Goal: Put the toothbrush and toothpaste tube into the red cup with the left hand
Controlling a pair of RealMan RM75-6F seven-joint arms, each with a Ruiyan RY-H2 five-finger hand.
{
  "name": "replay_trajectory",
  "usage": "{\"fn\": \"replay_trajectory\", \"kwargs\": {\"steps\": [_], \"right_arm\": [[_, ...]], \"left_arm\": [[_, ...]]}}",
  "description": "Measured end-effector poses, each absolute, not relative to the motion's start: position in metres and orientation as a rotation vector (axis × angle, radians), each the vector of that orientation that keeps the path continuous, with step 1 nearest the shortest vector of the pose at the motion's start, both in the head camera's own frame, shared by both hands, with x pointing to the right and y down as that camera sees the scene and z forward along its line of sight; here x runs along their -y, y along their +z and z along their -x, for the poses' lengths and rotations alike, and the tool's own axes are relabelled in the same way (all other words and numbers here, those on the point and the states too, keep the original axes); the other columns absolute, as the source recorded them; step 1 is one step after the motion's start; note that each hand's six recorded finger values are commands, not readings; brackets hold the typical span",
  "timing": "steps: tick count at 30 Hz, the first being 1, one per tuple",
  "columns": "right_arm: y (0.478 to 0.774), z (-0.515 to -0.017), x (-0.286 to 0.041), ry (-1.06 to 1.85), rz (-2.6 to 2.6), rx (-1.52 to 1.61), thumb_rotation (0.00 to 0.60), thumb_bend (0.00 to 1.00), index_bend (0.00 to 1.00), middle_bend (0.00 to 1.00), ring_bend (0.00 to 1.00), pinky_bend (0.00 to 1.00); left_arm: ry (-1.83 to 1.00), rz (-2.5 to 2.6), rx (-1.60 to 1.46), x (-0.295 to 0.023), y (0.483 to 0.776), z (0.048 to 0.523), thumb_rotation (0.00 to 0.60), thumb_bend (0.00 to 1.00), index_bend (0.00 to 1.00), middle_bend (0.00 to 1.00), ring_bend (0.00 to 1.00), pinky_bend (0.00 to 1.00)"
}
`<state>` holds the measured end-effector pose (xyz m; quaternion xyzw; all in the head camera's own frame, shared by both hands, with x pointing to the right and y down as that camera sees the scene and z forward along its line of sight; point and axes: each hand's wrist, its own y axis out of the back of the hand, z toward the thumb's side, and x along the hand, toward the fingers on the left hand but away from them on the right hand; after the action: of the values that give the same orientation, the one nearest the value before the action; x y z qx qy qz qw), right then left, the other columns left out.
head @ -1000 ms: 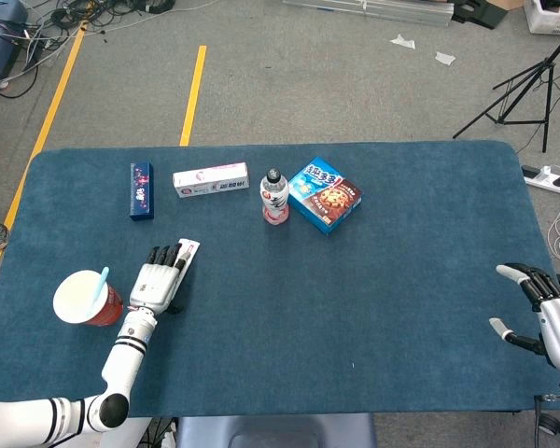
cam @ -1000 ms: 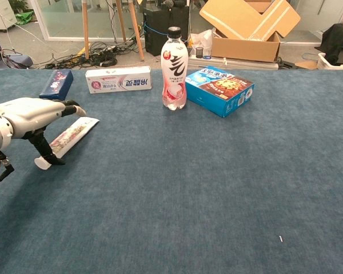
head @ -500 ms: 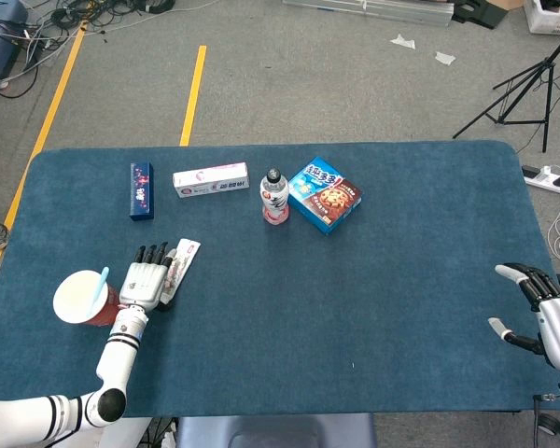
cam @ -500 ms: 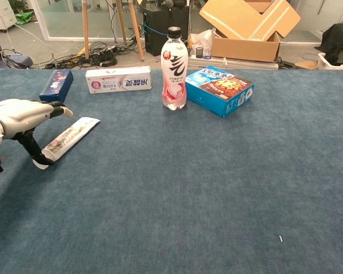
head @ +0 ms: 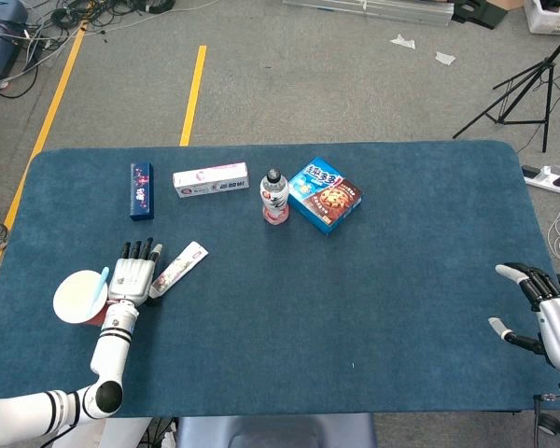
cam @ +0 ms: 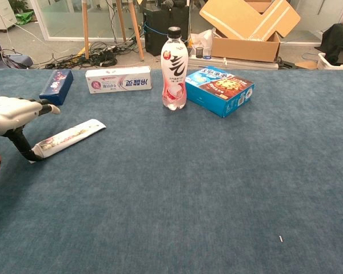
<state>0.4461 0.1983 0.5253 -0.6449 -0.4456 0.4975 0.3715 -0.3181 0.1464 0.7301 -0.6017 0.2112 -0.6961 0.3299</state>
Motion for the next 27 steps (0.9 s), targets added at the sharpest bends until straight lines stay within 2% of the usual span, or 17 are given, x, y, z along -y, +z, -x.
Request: {"fn": "replay_trajectory", "kwargs": {"steps": [16, 27], "right_arm": [[0.526, -0.446, -0.198, 1.277, 1.654, 1.144, 0.6, 0.12, 0.26, 0.24, 0.22, 0.59], [0.525, -0.446, -0.198, 1.275, 1.655, 1.143, 0.6, 0.12, 0.26, 0.24, 0.22, 0.6]], "left_arm": [[-1.843, 1.494, -0.634, -0.131, 0.737, 0.342, 0.6, 0.07, 0.06, 0.0, 0.0, 0.0], [-1.807, 1.56, -0.627, -0.141, 0.729, 0.323, 0.6, 0.07, 0.08, 0.0, 0.0, 0.0]]}}
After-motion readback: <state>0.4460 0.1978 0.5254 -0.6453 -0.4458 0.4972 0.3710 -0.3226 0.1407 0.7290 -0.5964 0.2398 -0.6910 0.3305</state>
